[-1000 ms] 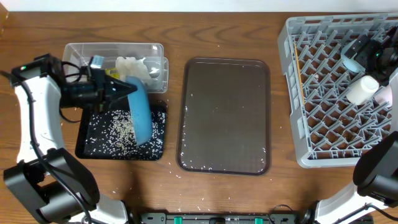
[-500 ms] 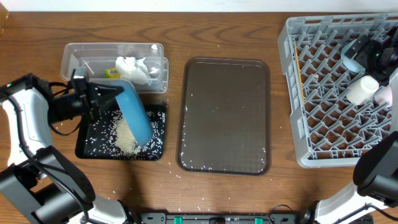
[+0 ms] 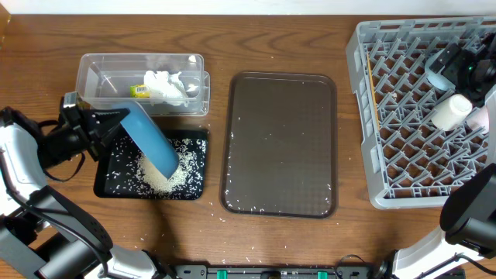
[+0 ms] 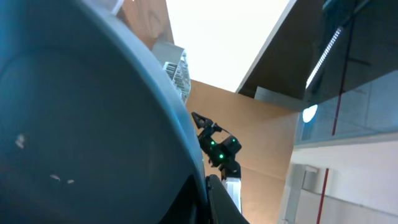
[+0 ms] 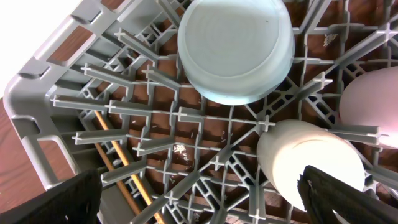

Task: Sort waste into correct bins and load items into the dishwasher rack
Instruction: 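Carry the plate over the black tray and tip rice onto it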

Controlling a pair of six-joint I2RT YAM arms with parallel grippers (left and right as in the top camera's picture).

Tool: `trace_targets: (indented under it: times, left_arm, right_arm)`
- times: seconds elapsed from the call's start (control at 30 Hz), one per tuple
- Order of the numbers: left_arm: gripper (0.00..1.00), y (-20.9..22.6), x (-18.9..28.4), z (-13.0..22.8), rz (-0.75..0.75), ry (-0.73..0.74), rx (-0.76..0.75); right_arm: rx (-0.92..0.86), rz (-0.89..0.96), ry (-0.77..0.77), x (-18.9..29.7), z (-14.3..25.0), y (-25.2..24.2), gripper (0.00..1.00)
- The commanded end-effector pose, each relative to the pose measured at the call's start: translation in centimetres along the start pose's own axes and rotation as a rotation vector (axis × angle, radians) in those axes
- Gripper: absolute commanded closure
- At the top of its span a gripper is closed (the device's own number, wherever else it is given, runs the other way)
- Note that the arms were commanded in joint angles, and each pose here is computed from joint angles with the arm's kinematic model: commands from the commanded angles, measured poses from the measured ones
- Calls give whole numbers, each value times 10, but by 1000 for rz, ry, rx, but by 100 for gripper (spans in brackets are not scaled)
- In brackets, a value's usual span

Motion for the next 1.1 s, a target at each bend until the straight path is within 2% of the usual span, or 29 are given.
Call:
trace_targets:
  times: [0.0, 0.4, 0.57, 0.7, 0.77, 0.9, 0.97, 1.07]
  left_arm:
    - [94, -12, 2, 3, 44, -21, -122]
    - [94, -12, -8, 13, 33, 26, -131]
    - [94, -9, -12, 10, 18, 35, -210]
    - [94, -15, -14, 15, 45, 39, -173]
    - [94, -14, -20, 20, 38, 67, -212]
    - [94, -17, -16, 10, 67, 32, -270]
    - [94, -21, -20, 17, 80, 49, -229]
    - [94, -21, -33, 28, 69, 103, -278]
  right_arm:
    - [-7, -12, -25, 12, -4, 4, 1]
    - [-7, -12, -24, 12, -4, 3, 1]
    - [-7, -12, -24, 12, -4, 3, 1]
    - [-7, -12, -24, 12, -4, 3, 1]
    - [-7, -12, -24, 12, -4, 3, 1]
    - [-7, -12, -24, 12, -4, 3, 1]
    - [-7, -12, -24, 12, -4, 3, 1]
    - [-7, -12, -24, 12, -4, 3, 1]
Point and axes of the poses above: each gripper's point midway between its finger pads, its own x axis back along the fingers, its own y axis along the line the jaws close on, z = x × y, the point moved 2 cm from there along x, back along the fingers, and after that the axes turned 6 degrees about -x, right-handed, at the moved point
